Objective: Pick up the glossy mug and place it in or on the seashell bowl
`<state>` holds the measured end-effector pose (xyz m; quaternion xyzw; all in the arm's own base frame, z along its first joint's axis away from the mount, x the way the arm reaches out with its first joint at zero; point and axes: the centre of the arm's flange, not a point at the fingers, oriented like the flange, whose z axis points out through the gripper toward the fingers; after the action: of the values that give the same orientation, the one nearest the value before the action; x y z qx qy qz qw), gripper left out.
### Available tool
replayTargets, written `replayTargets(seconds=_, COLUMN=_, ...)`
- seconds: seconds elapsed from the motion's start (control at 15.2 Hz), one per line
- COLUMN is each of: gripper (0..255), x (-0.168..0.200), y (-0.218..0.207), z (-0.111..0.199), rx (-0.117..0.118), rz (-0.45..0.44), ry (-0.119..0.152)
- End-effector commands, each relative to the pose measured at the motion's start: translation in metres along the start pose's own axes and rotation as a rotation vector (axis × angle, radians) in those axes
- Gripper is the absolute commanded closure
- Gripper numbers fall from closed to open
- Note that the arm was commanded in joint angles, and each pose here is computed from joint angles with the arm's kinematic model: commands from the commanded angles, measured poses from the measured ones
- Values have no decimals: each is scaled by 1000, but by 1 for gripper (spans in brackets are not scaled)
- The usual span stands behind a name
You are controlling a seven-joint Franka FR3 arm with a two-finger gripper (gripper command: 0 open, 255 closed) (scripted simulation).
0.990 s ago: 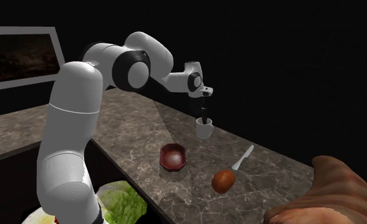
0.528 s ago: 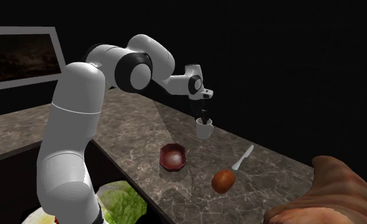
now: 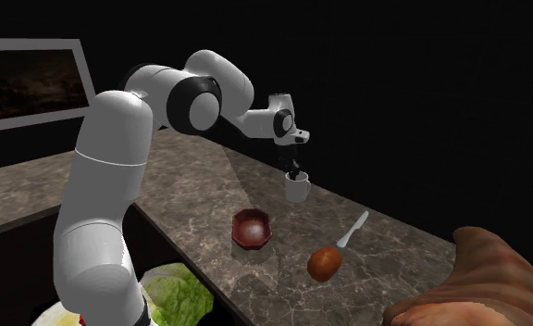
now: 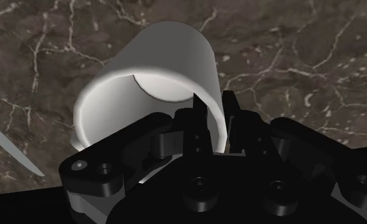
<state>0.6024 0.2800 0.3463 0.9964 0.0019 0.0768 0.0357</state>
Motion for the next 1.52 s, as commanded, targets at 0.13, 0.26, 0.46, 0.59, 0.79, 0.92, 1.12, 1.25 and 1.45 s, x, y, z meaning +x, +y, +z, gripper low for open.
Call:
replayTargets(seconds=0.13, gripper=255, x=0, y=0, z=0, rx=0, rz=0, ry=0)
replayTargets(seconds=0.26, gripper=255, x=1, y=0, z=-5, rx=0, rz=0, ry=0)
replayTargets(seconds=0.46, gripper=255, x=3, y=2, z=-21, rx=0, rz=0, ry=0)
replayTargets(seconds=0.59, gripper=255, x=5, y=2, z=-31, rx=0, rz=0, ry=0)
replayTargets(seconds=0.79, gripper=255, x=7, y=3, z=-47, rx=0, rz=0, ry=0)
replayTargets(seconds=0.92, gripper=255, x=9, y=4, z=-57, rx=0, rz=0, ry=0)
replayTargets(seconds=1.12, gripper=255, x=11, y=5, z=-73, rx=0, rz=0, ry=0)
replayTargets(seconds=1.25, gripper=255, x=13, y=6, z=-83, rx=0, rz=0, ry=0)
replayTargets(seconds=1.45, gripper=255, x=15, y=7, z=-99, rx=0, rz=0, ry=0)
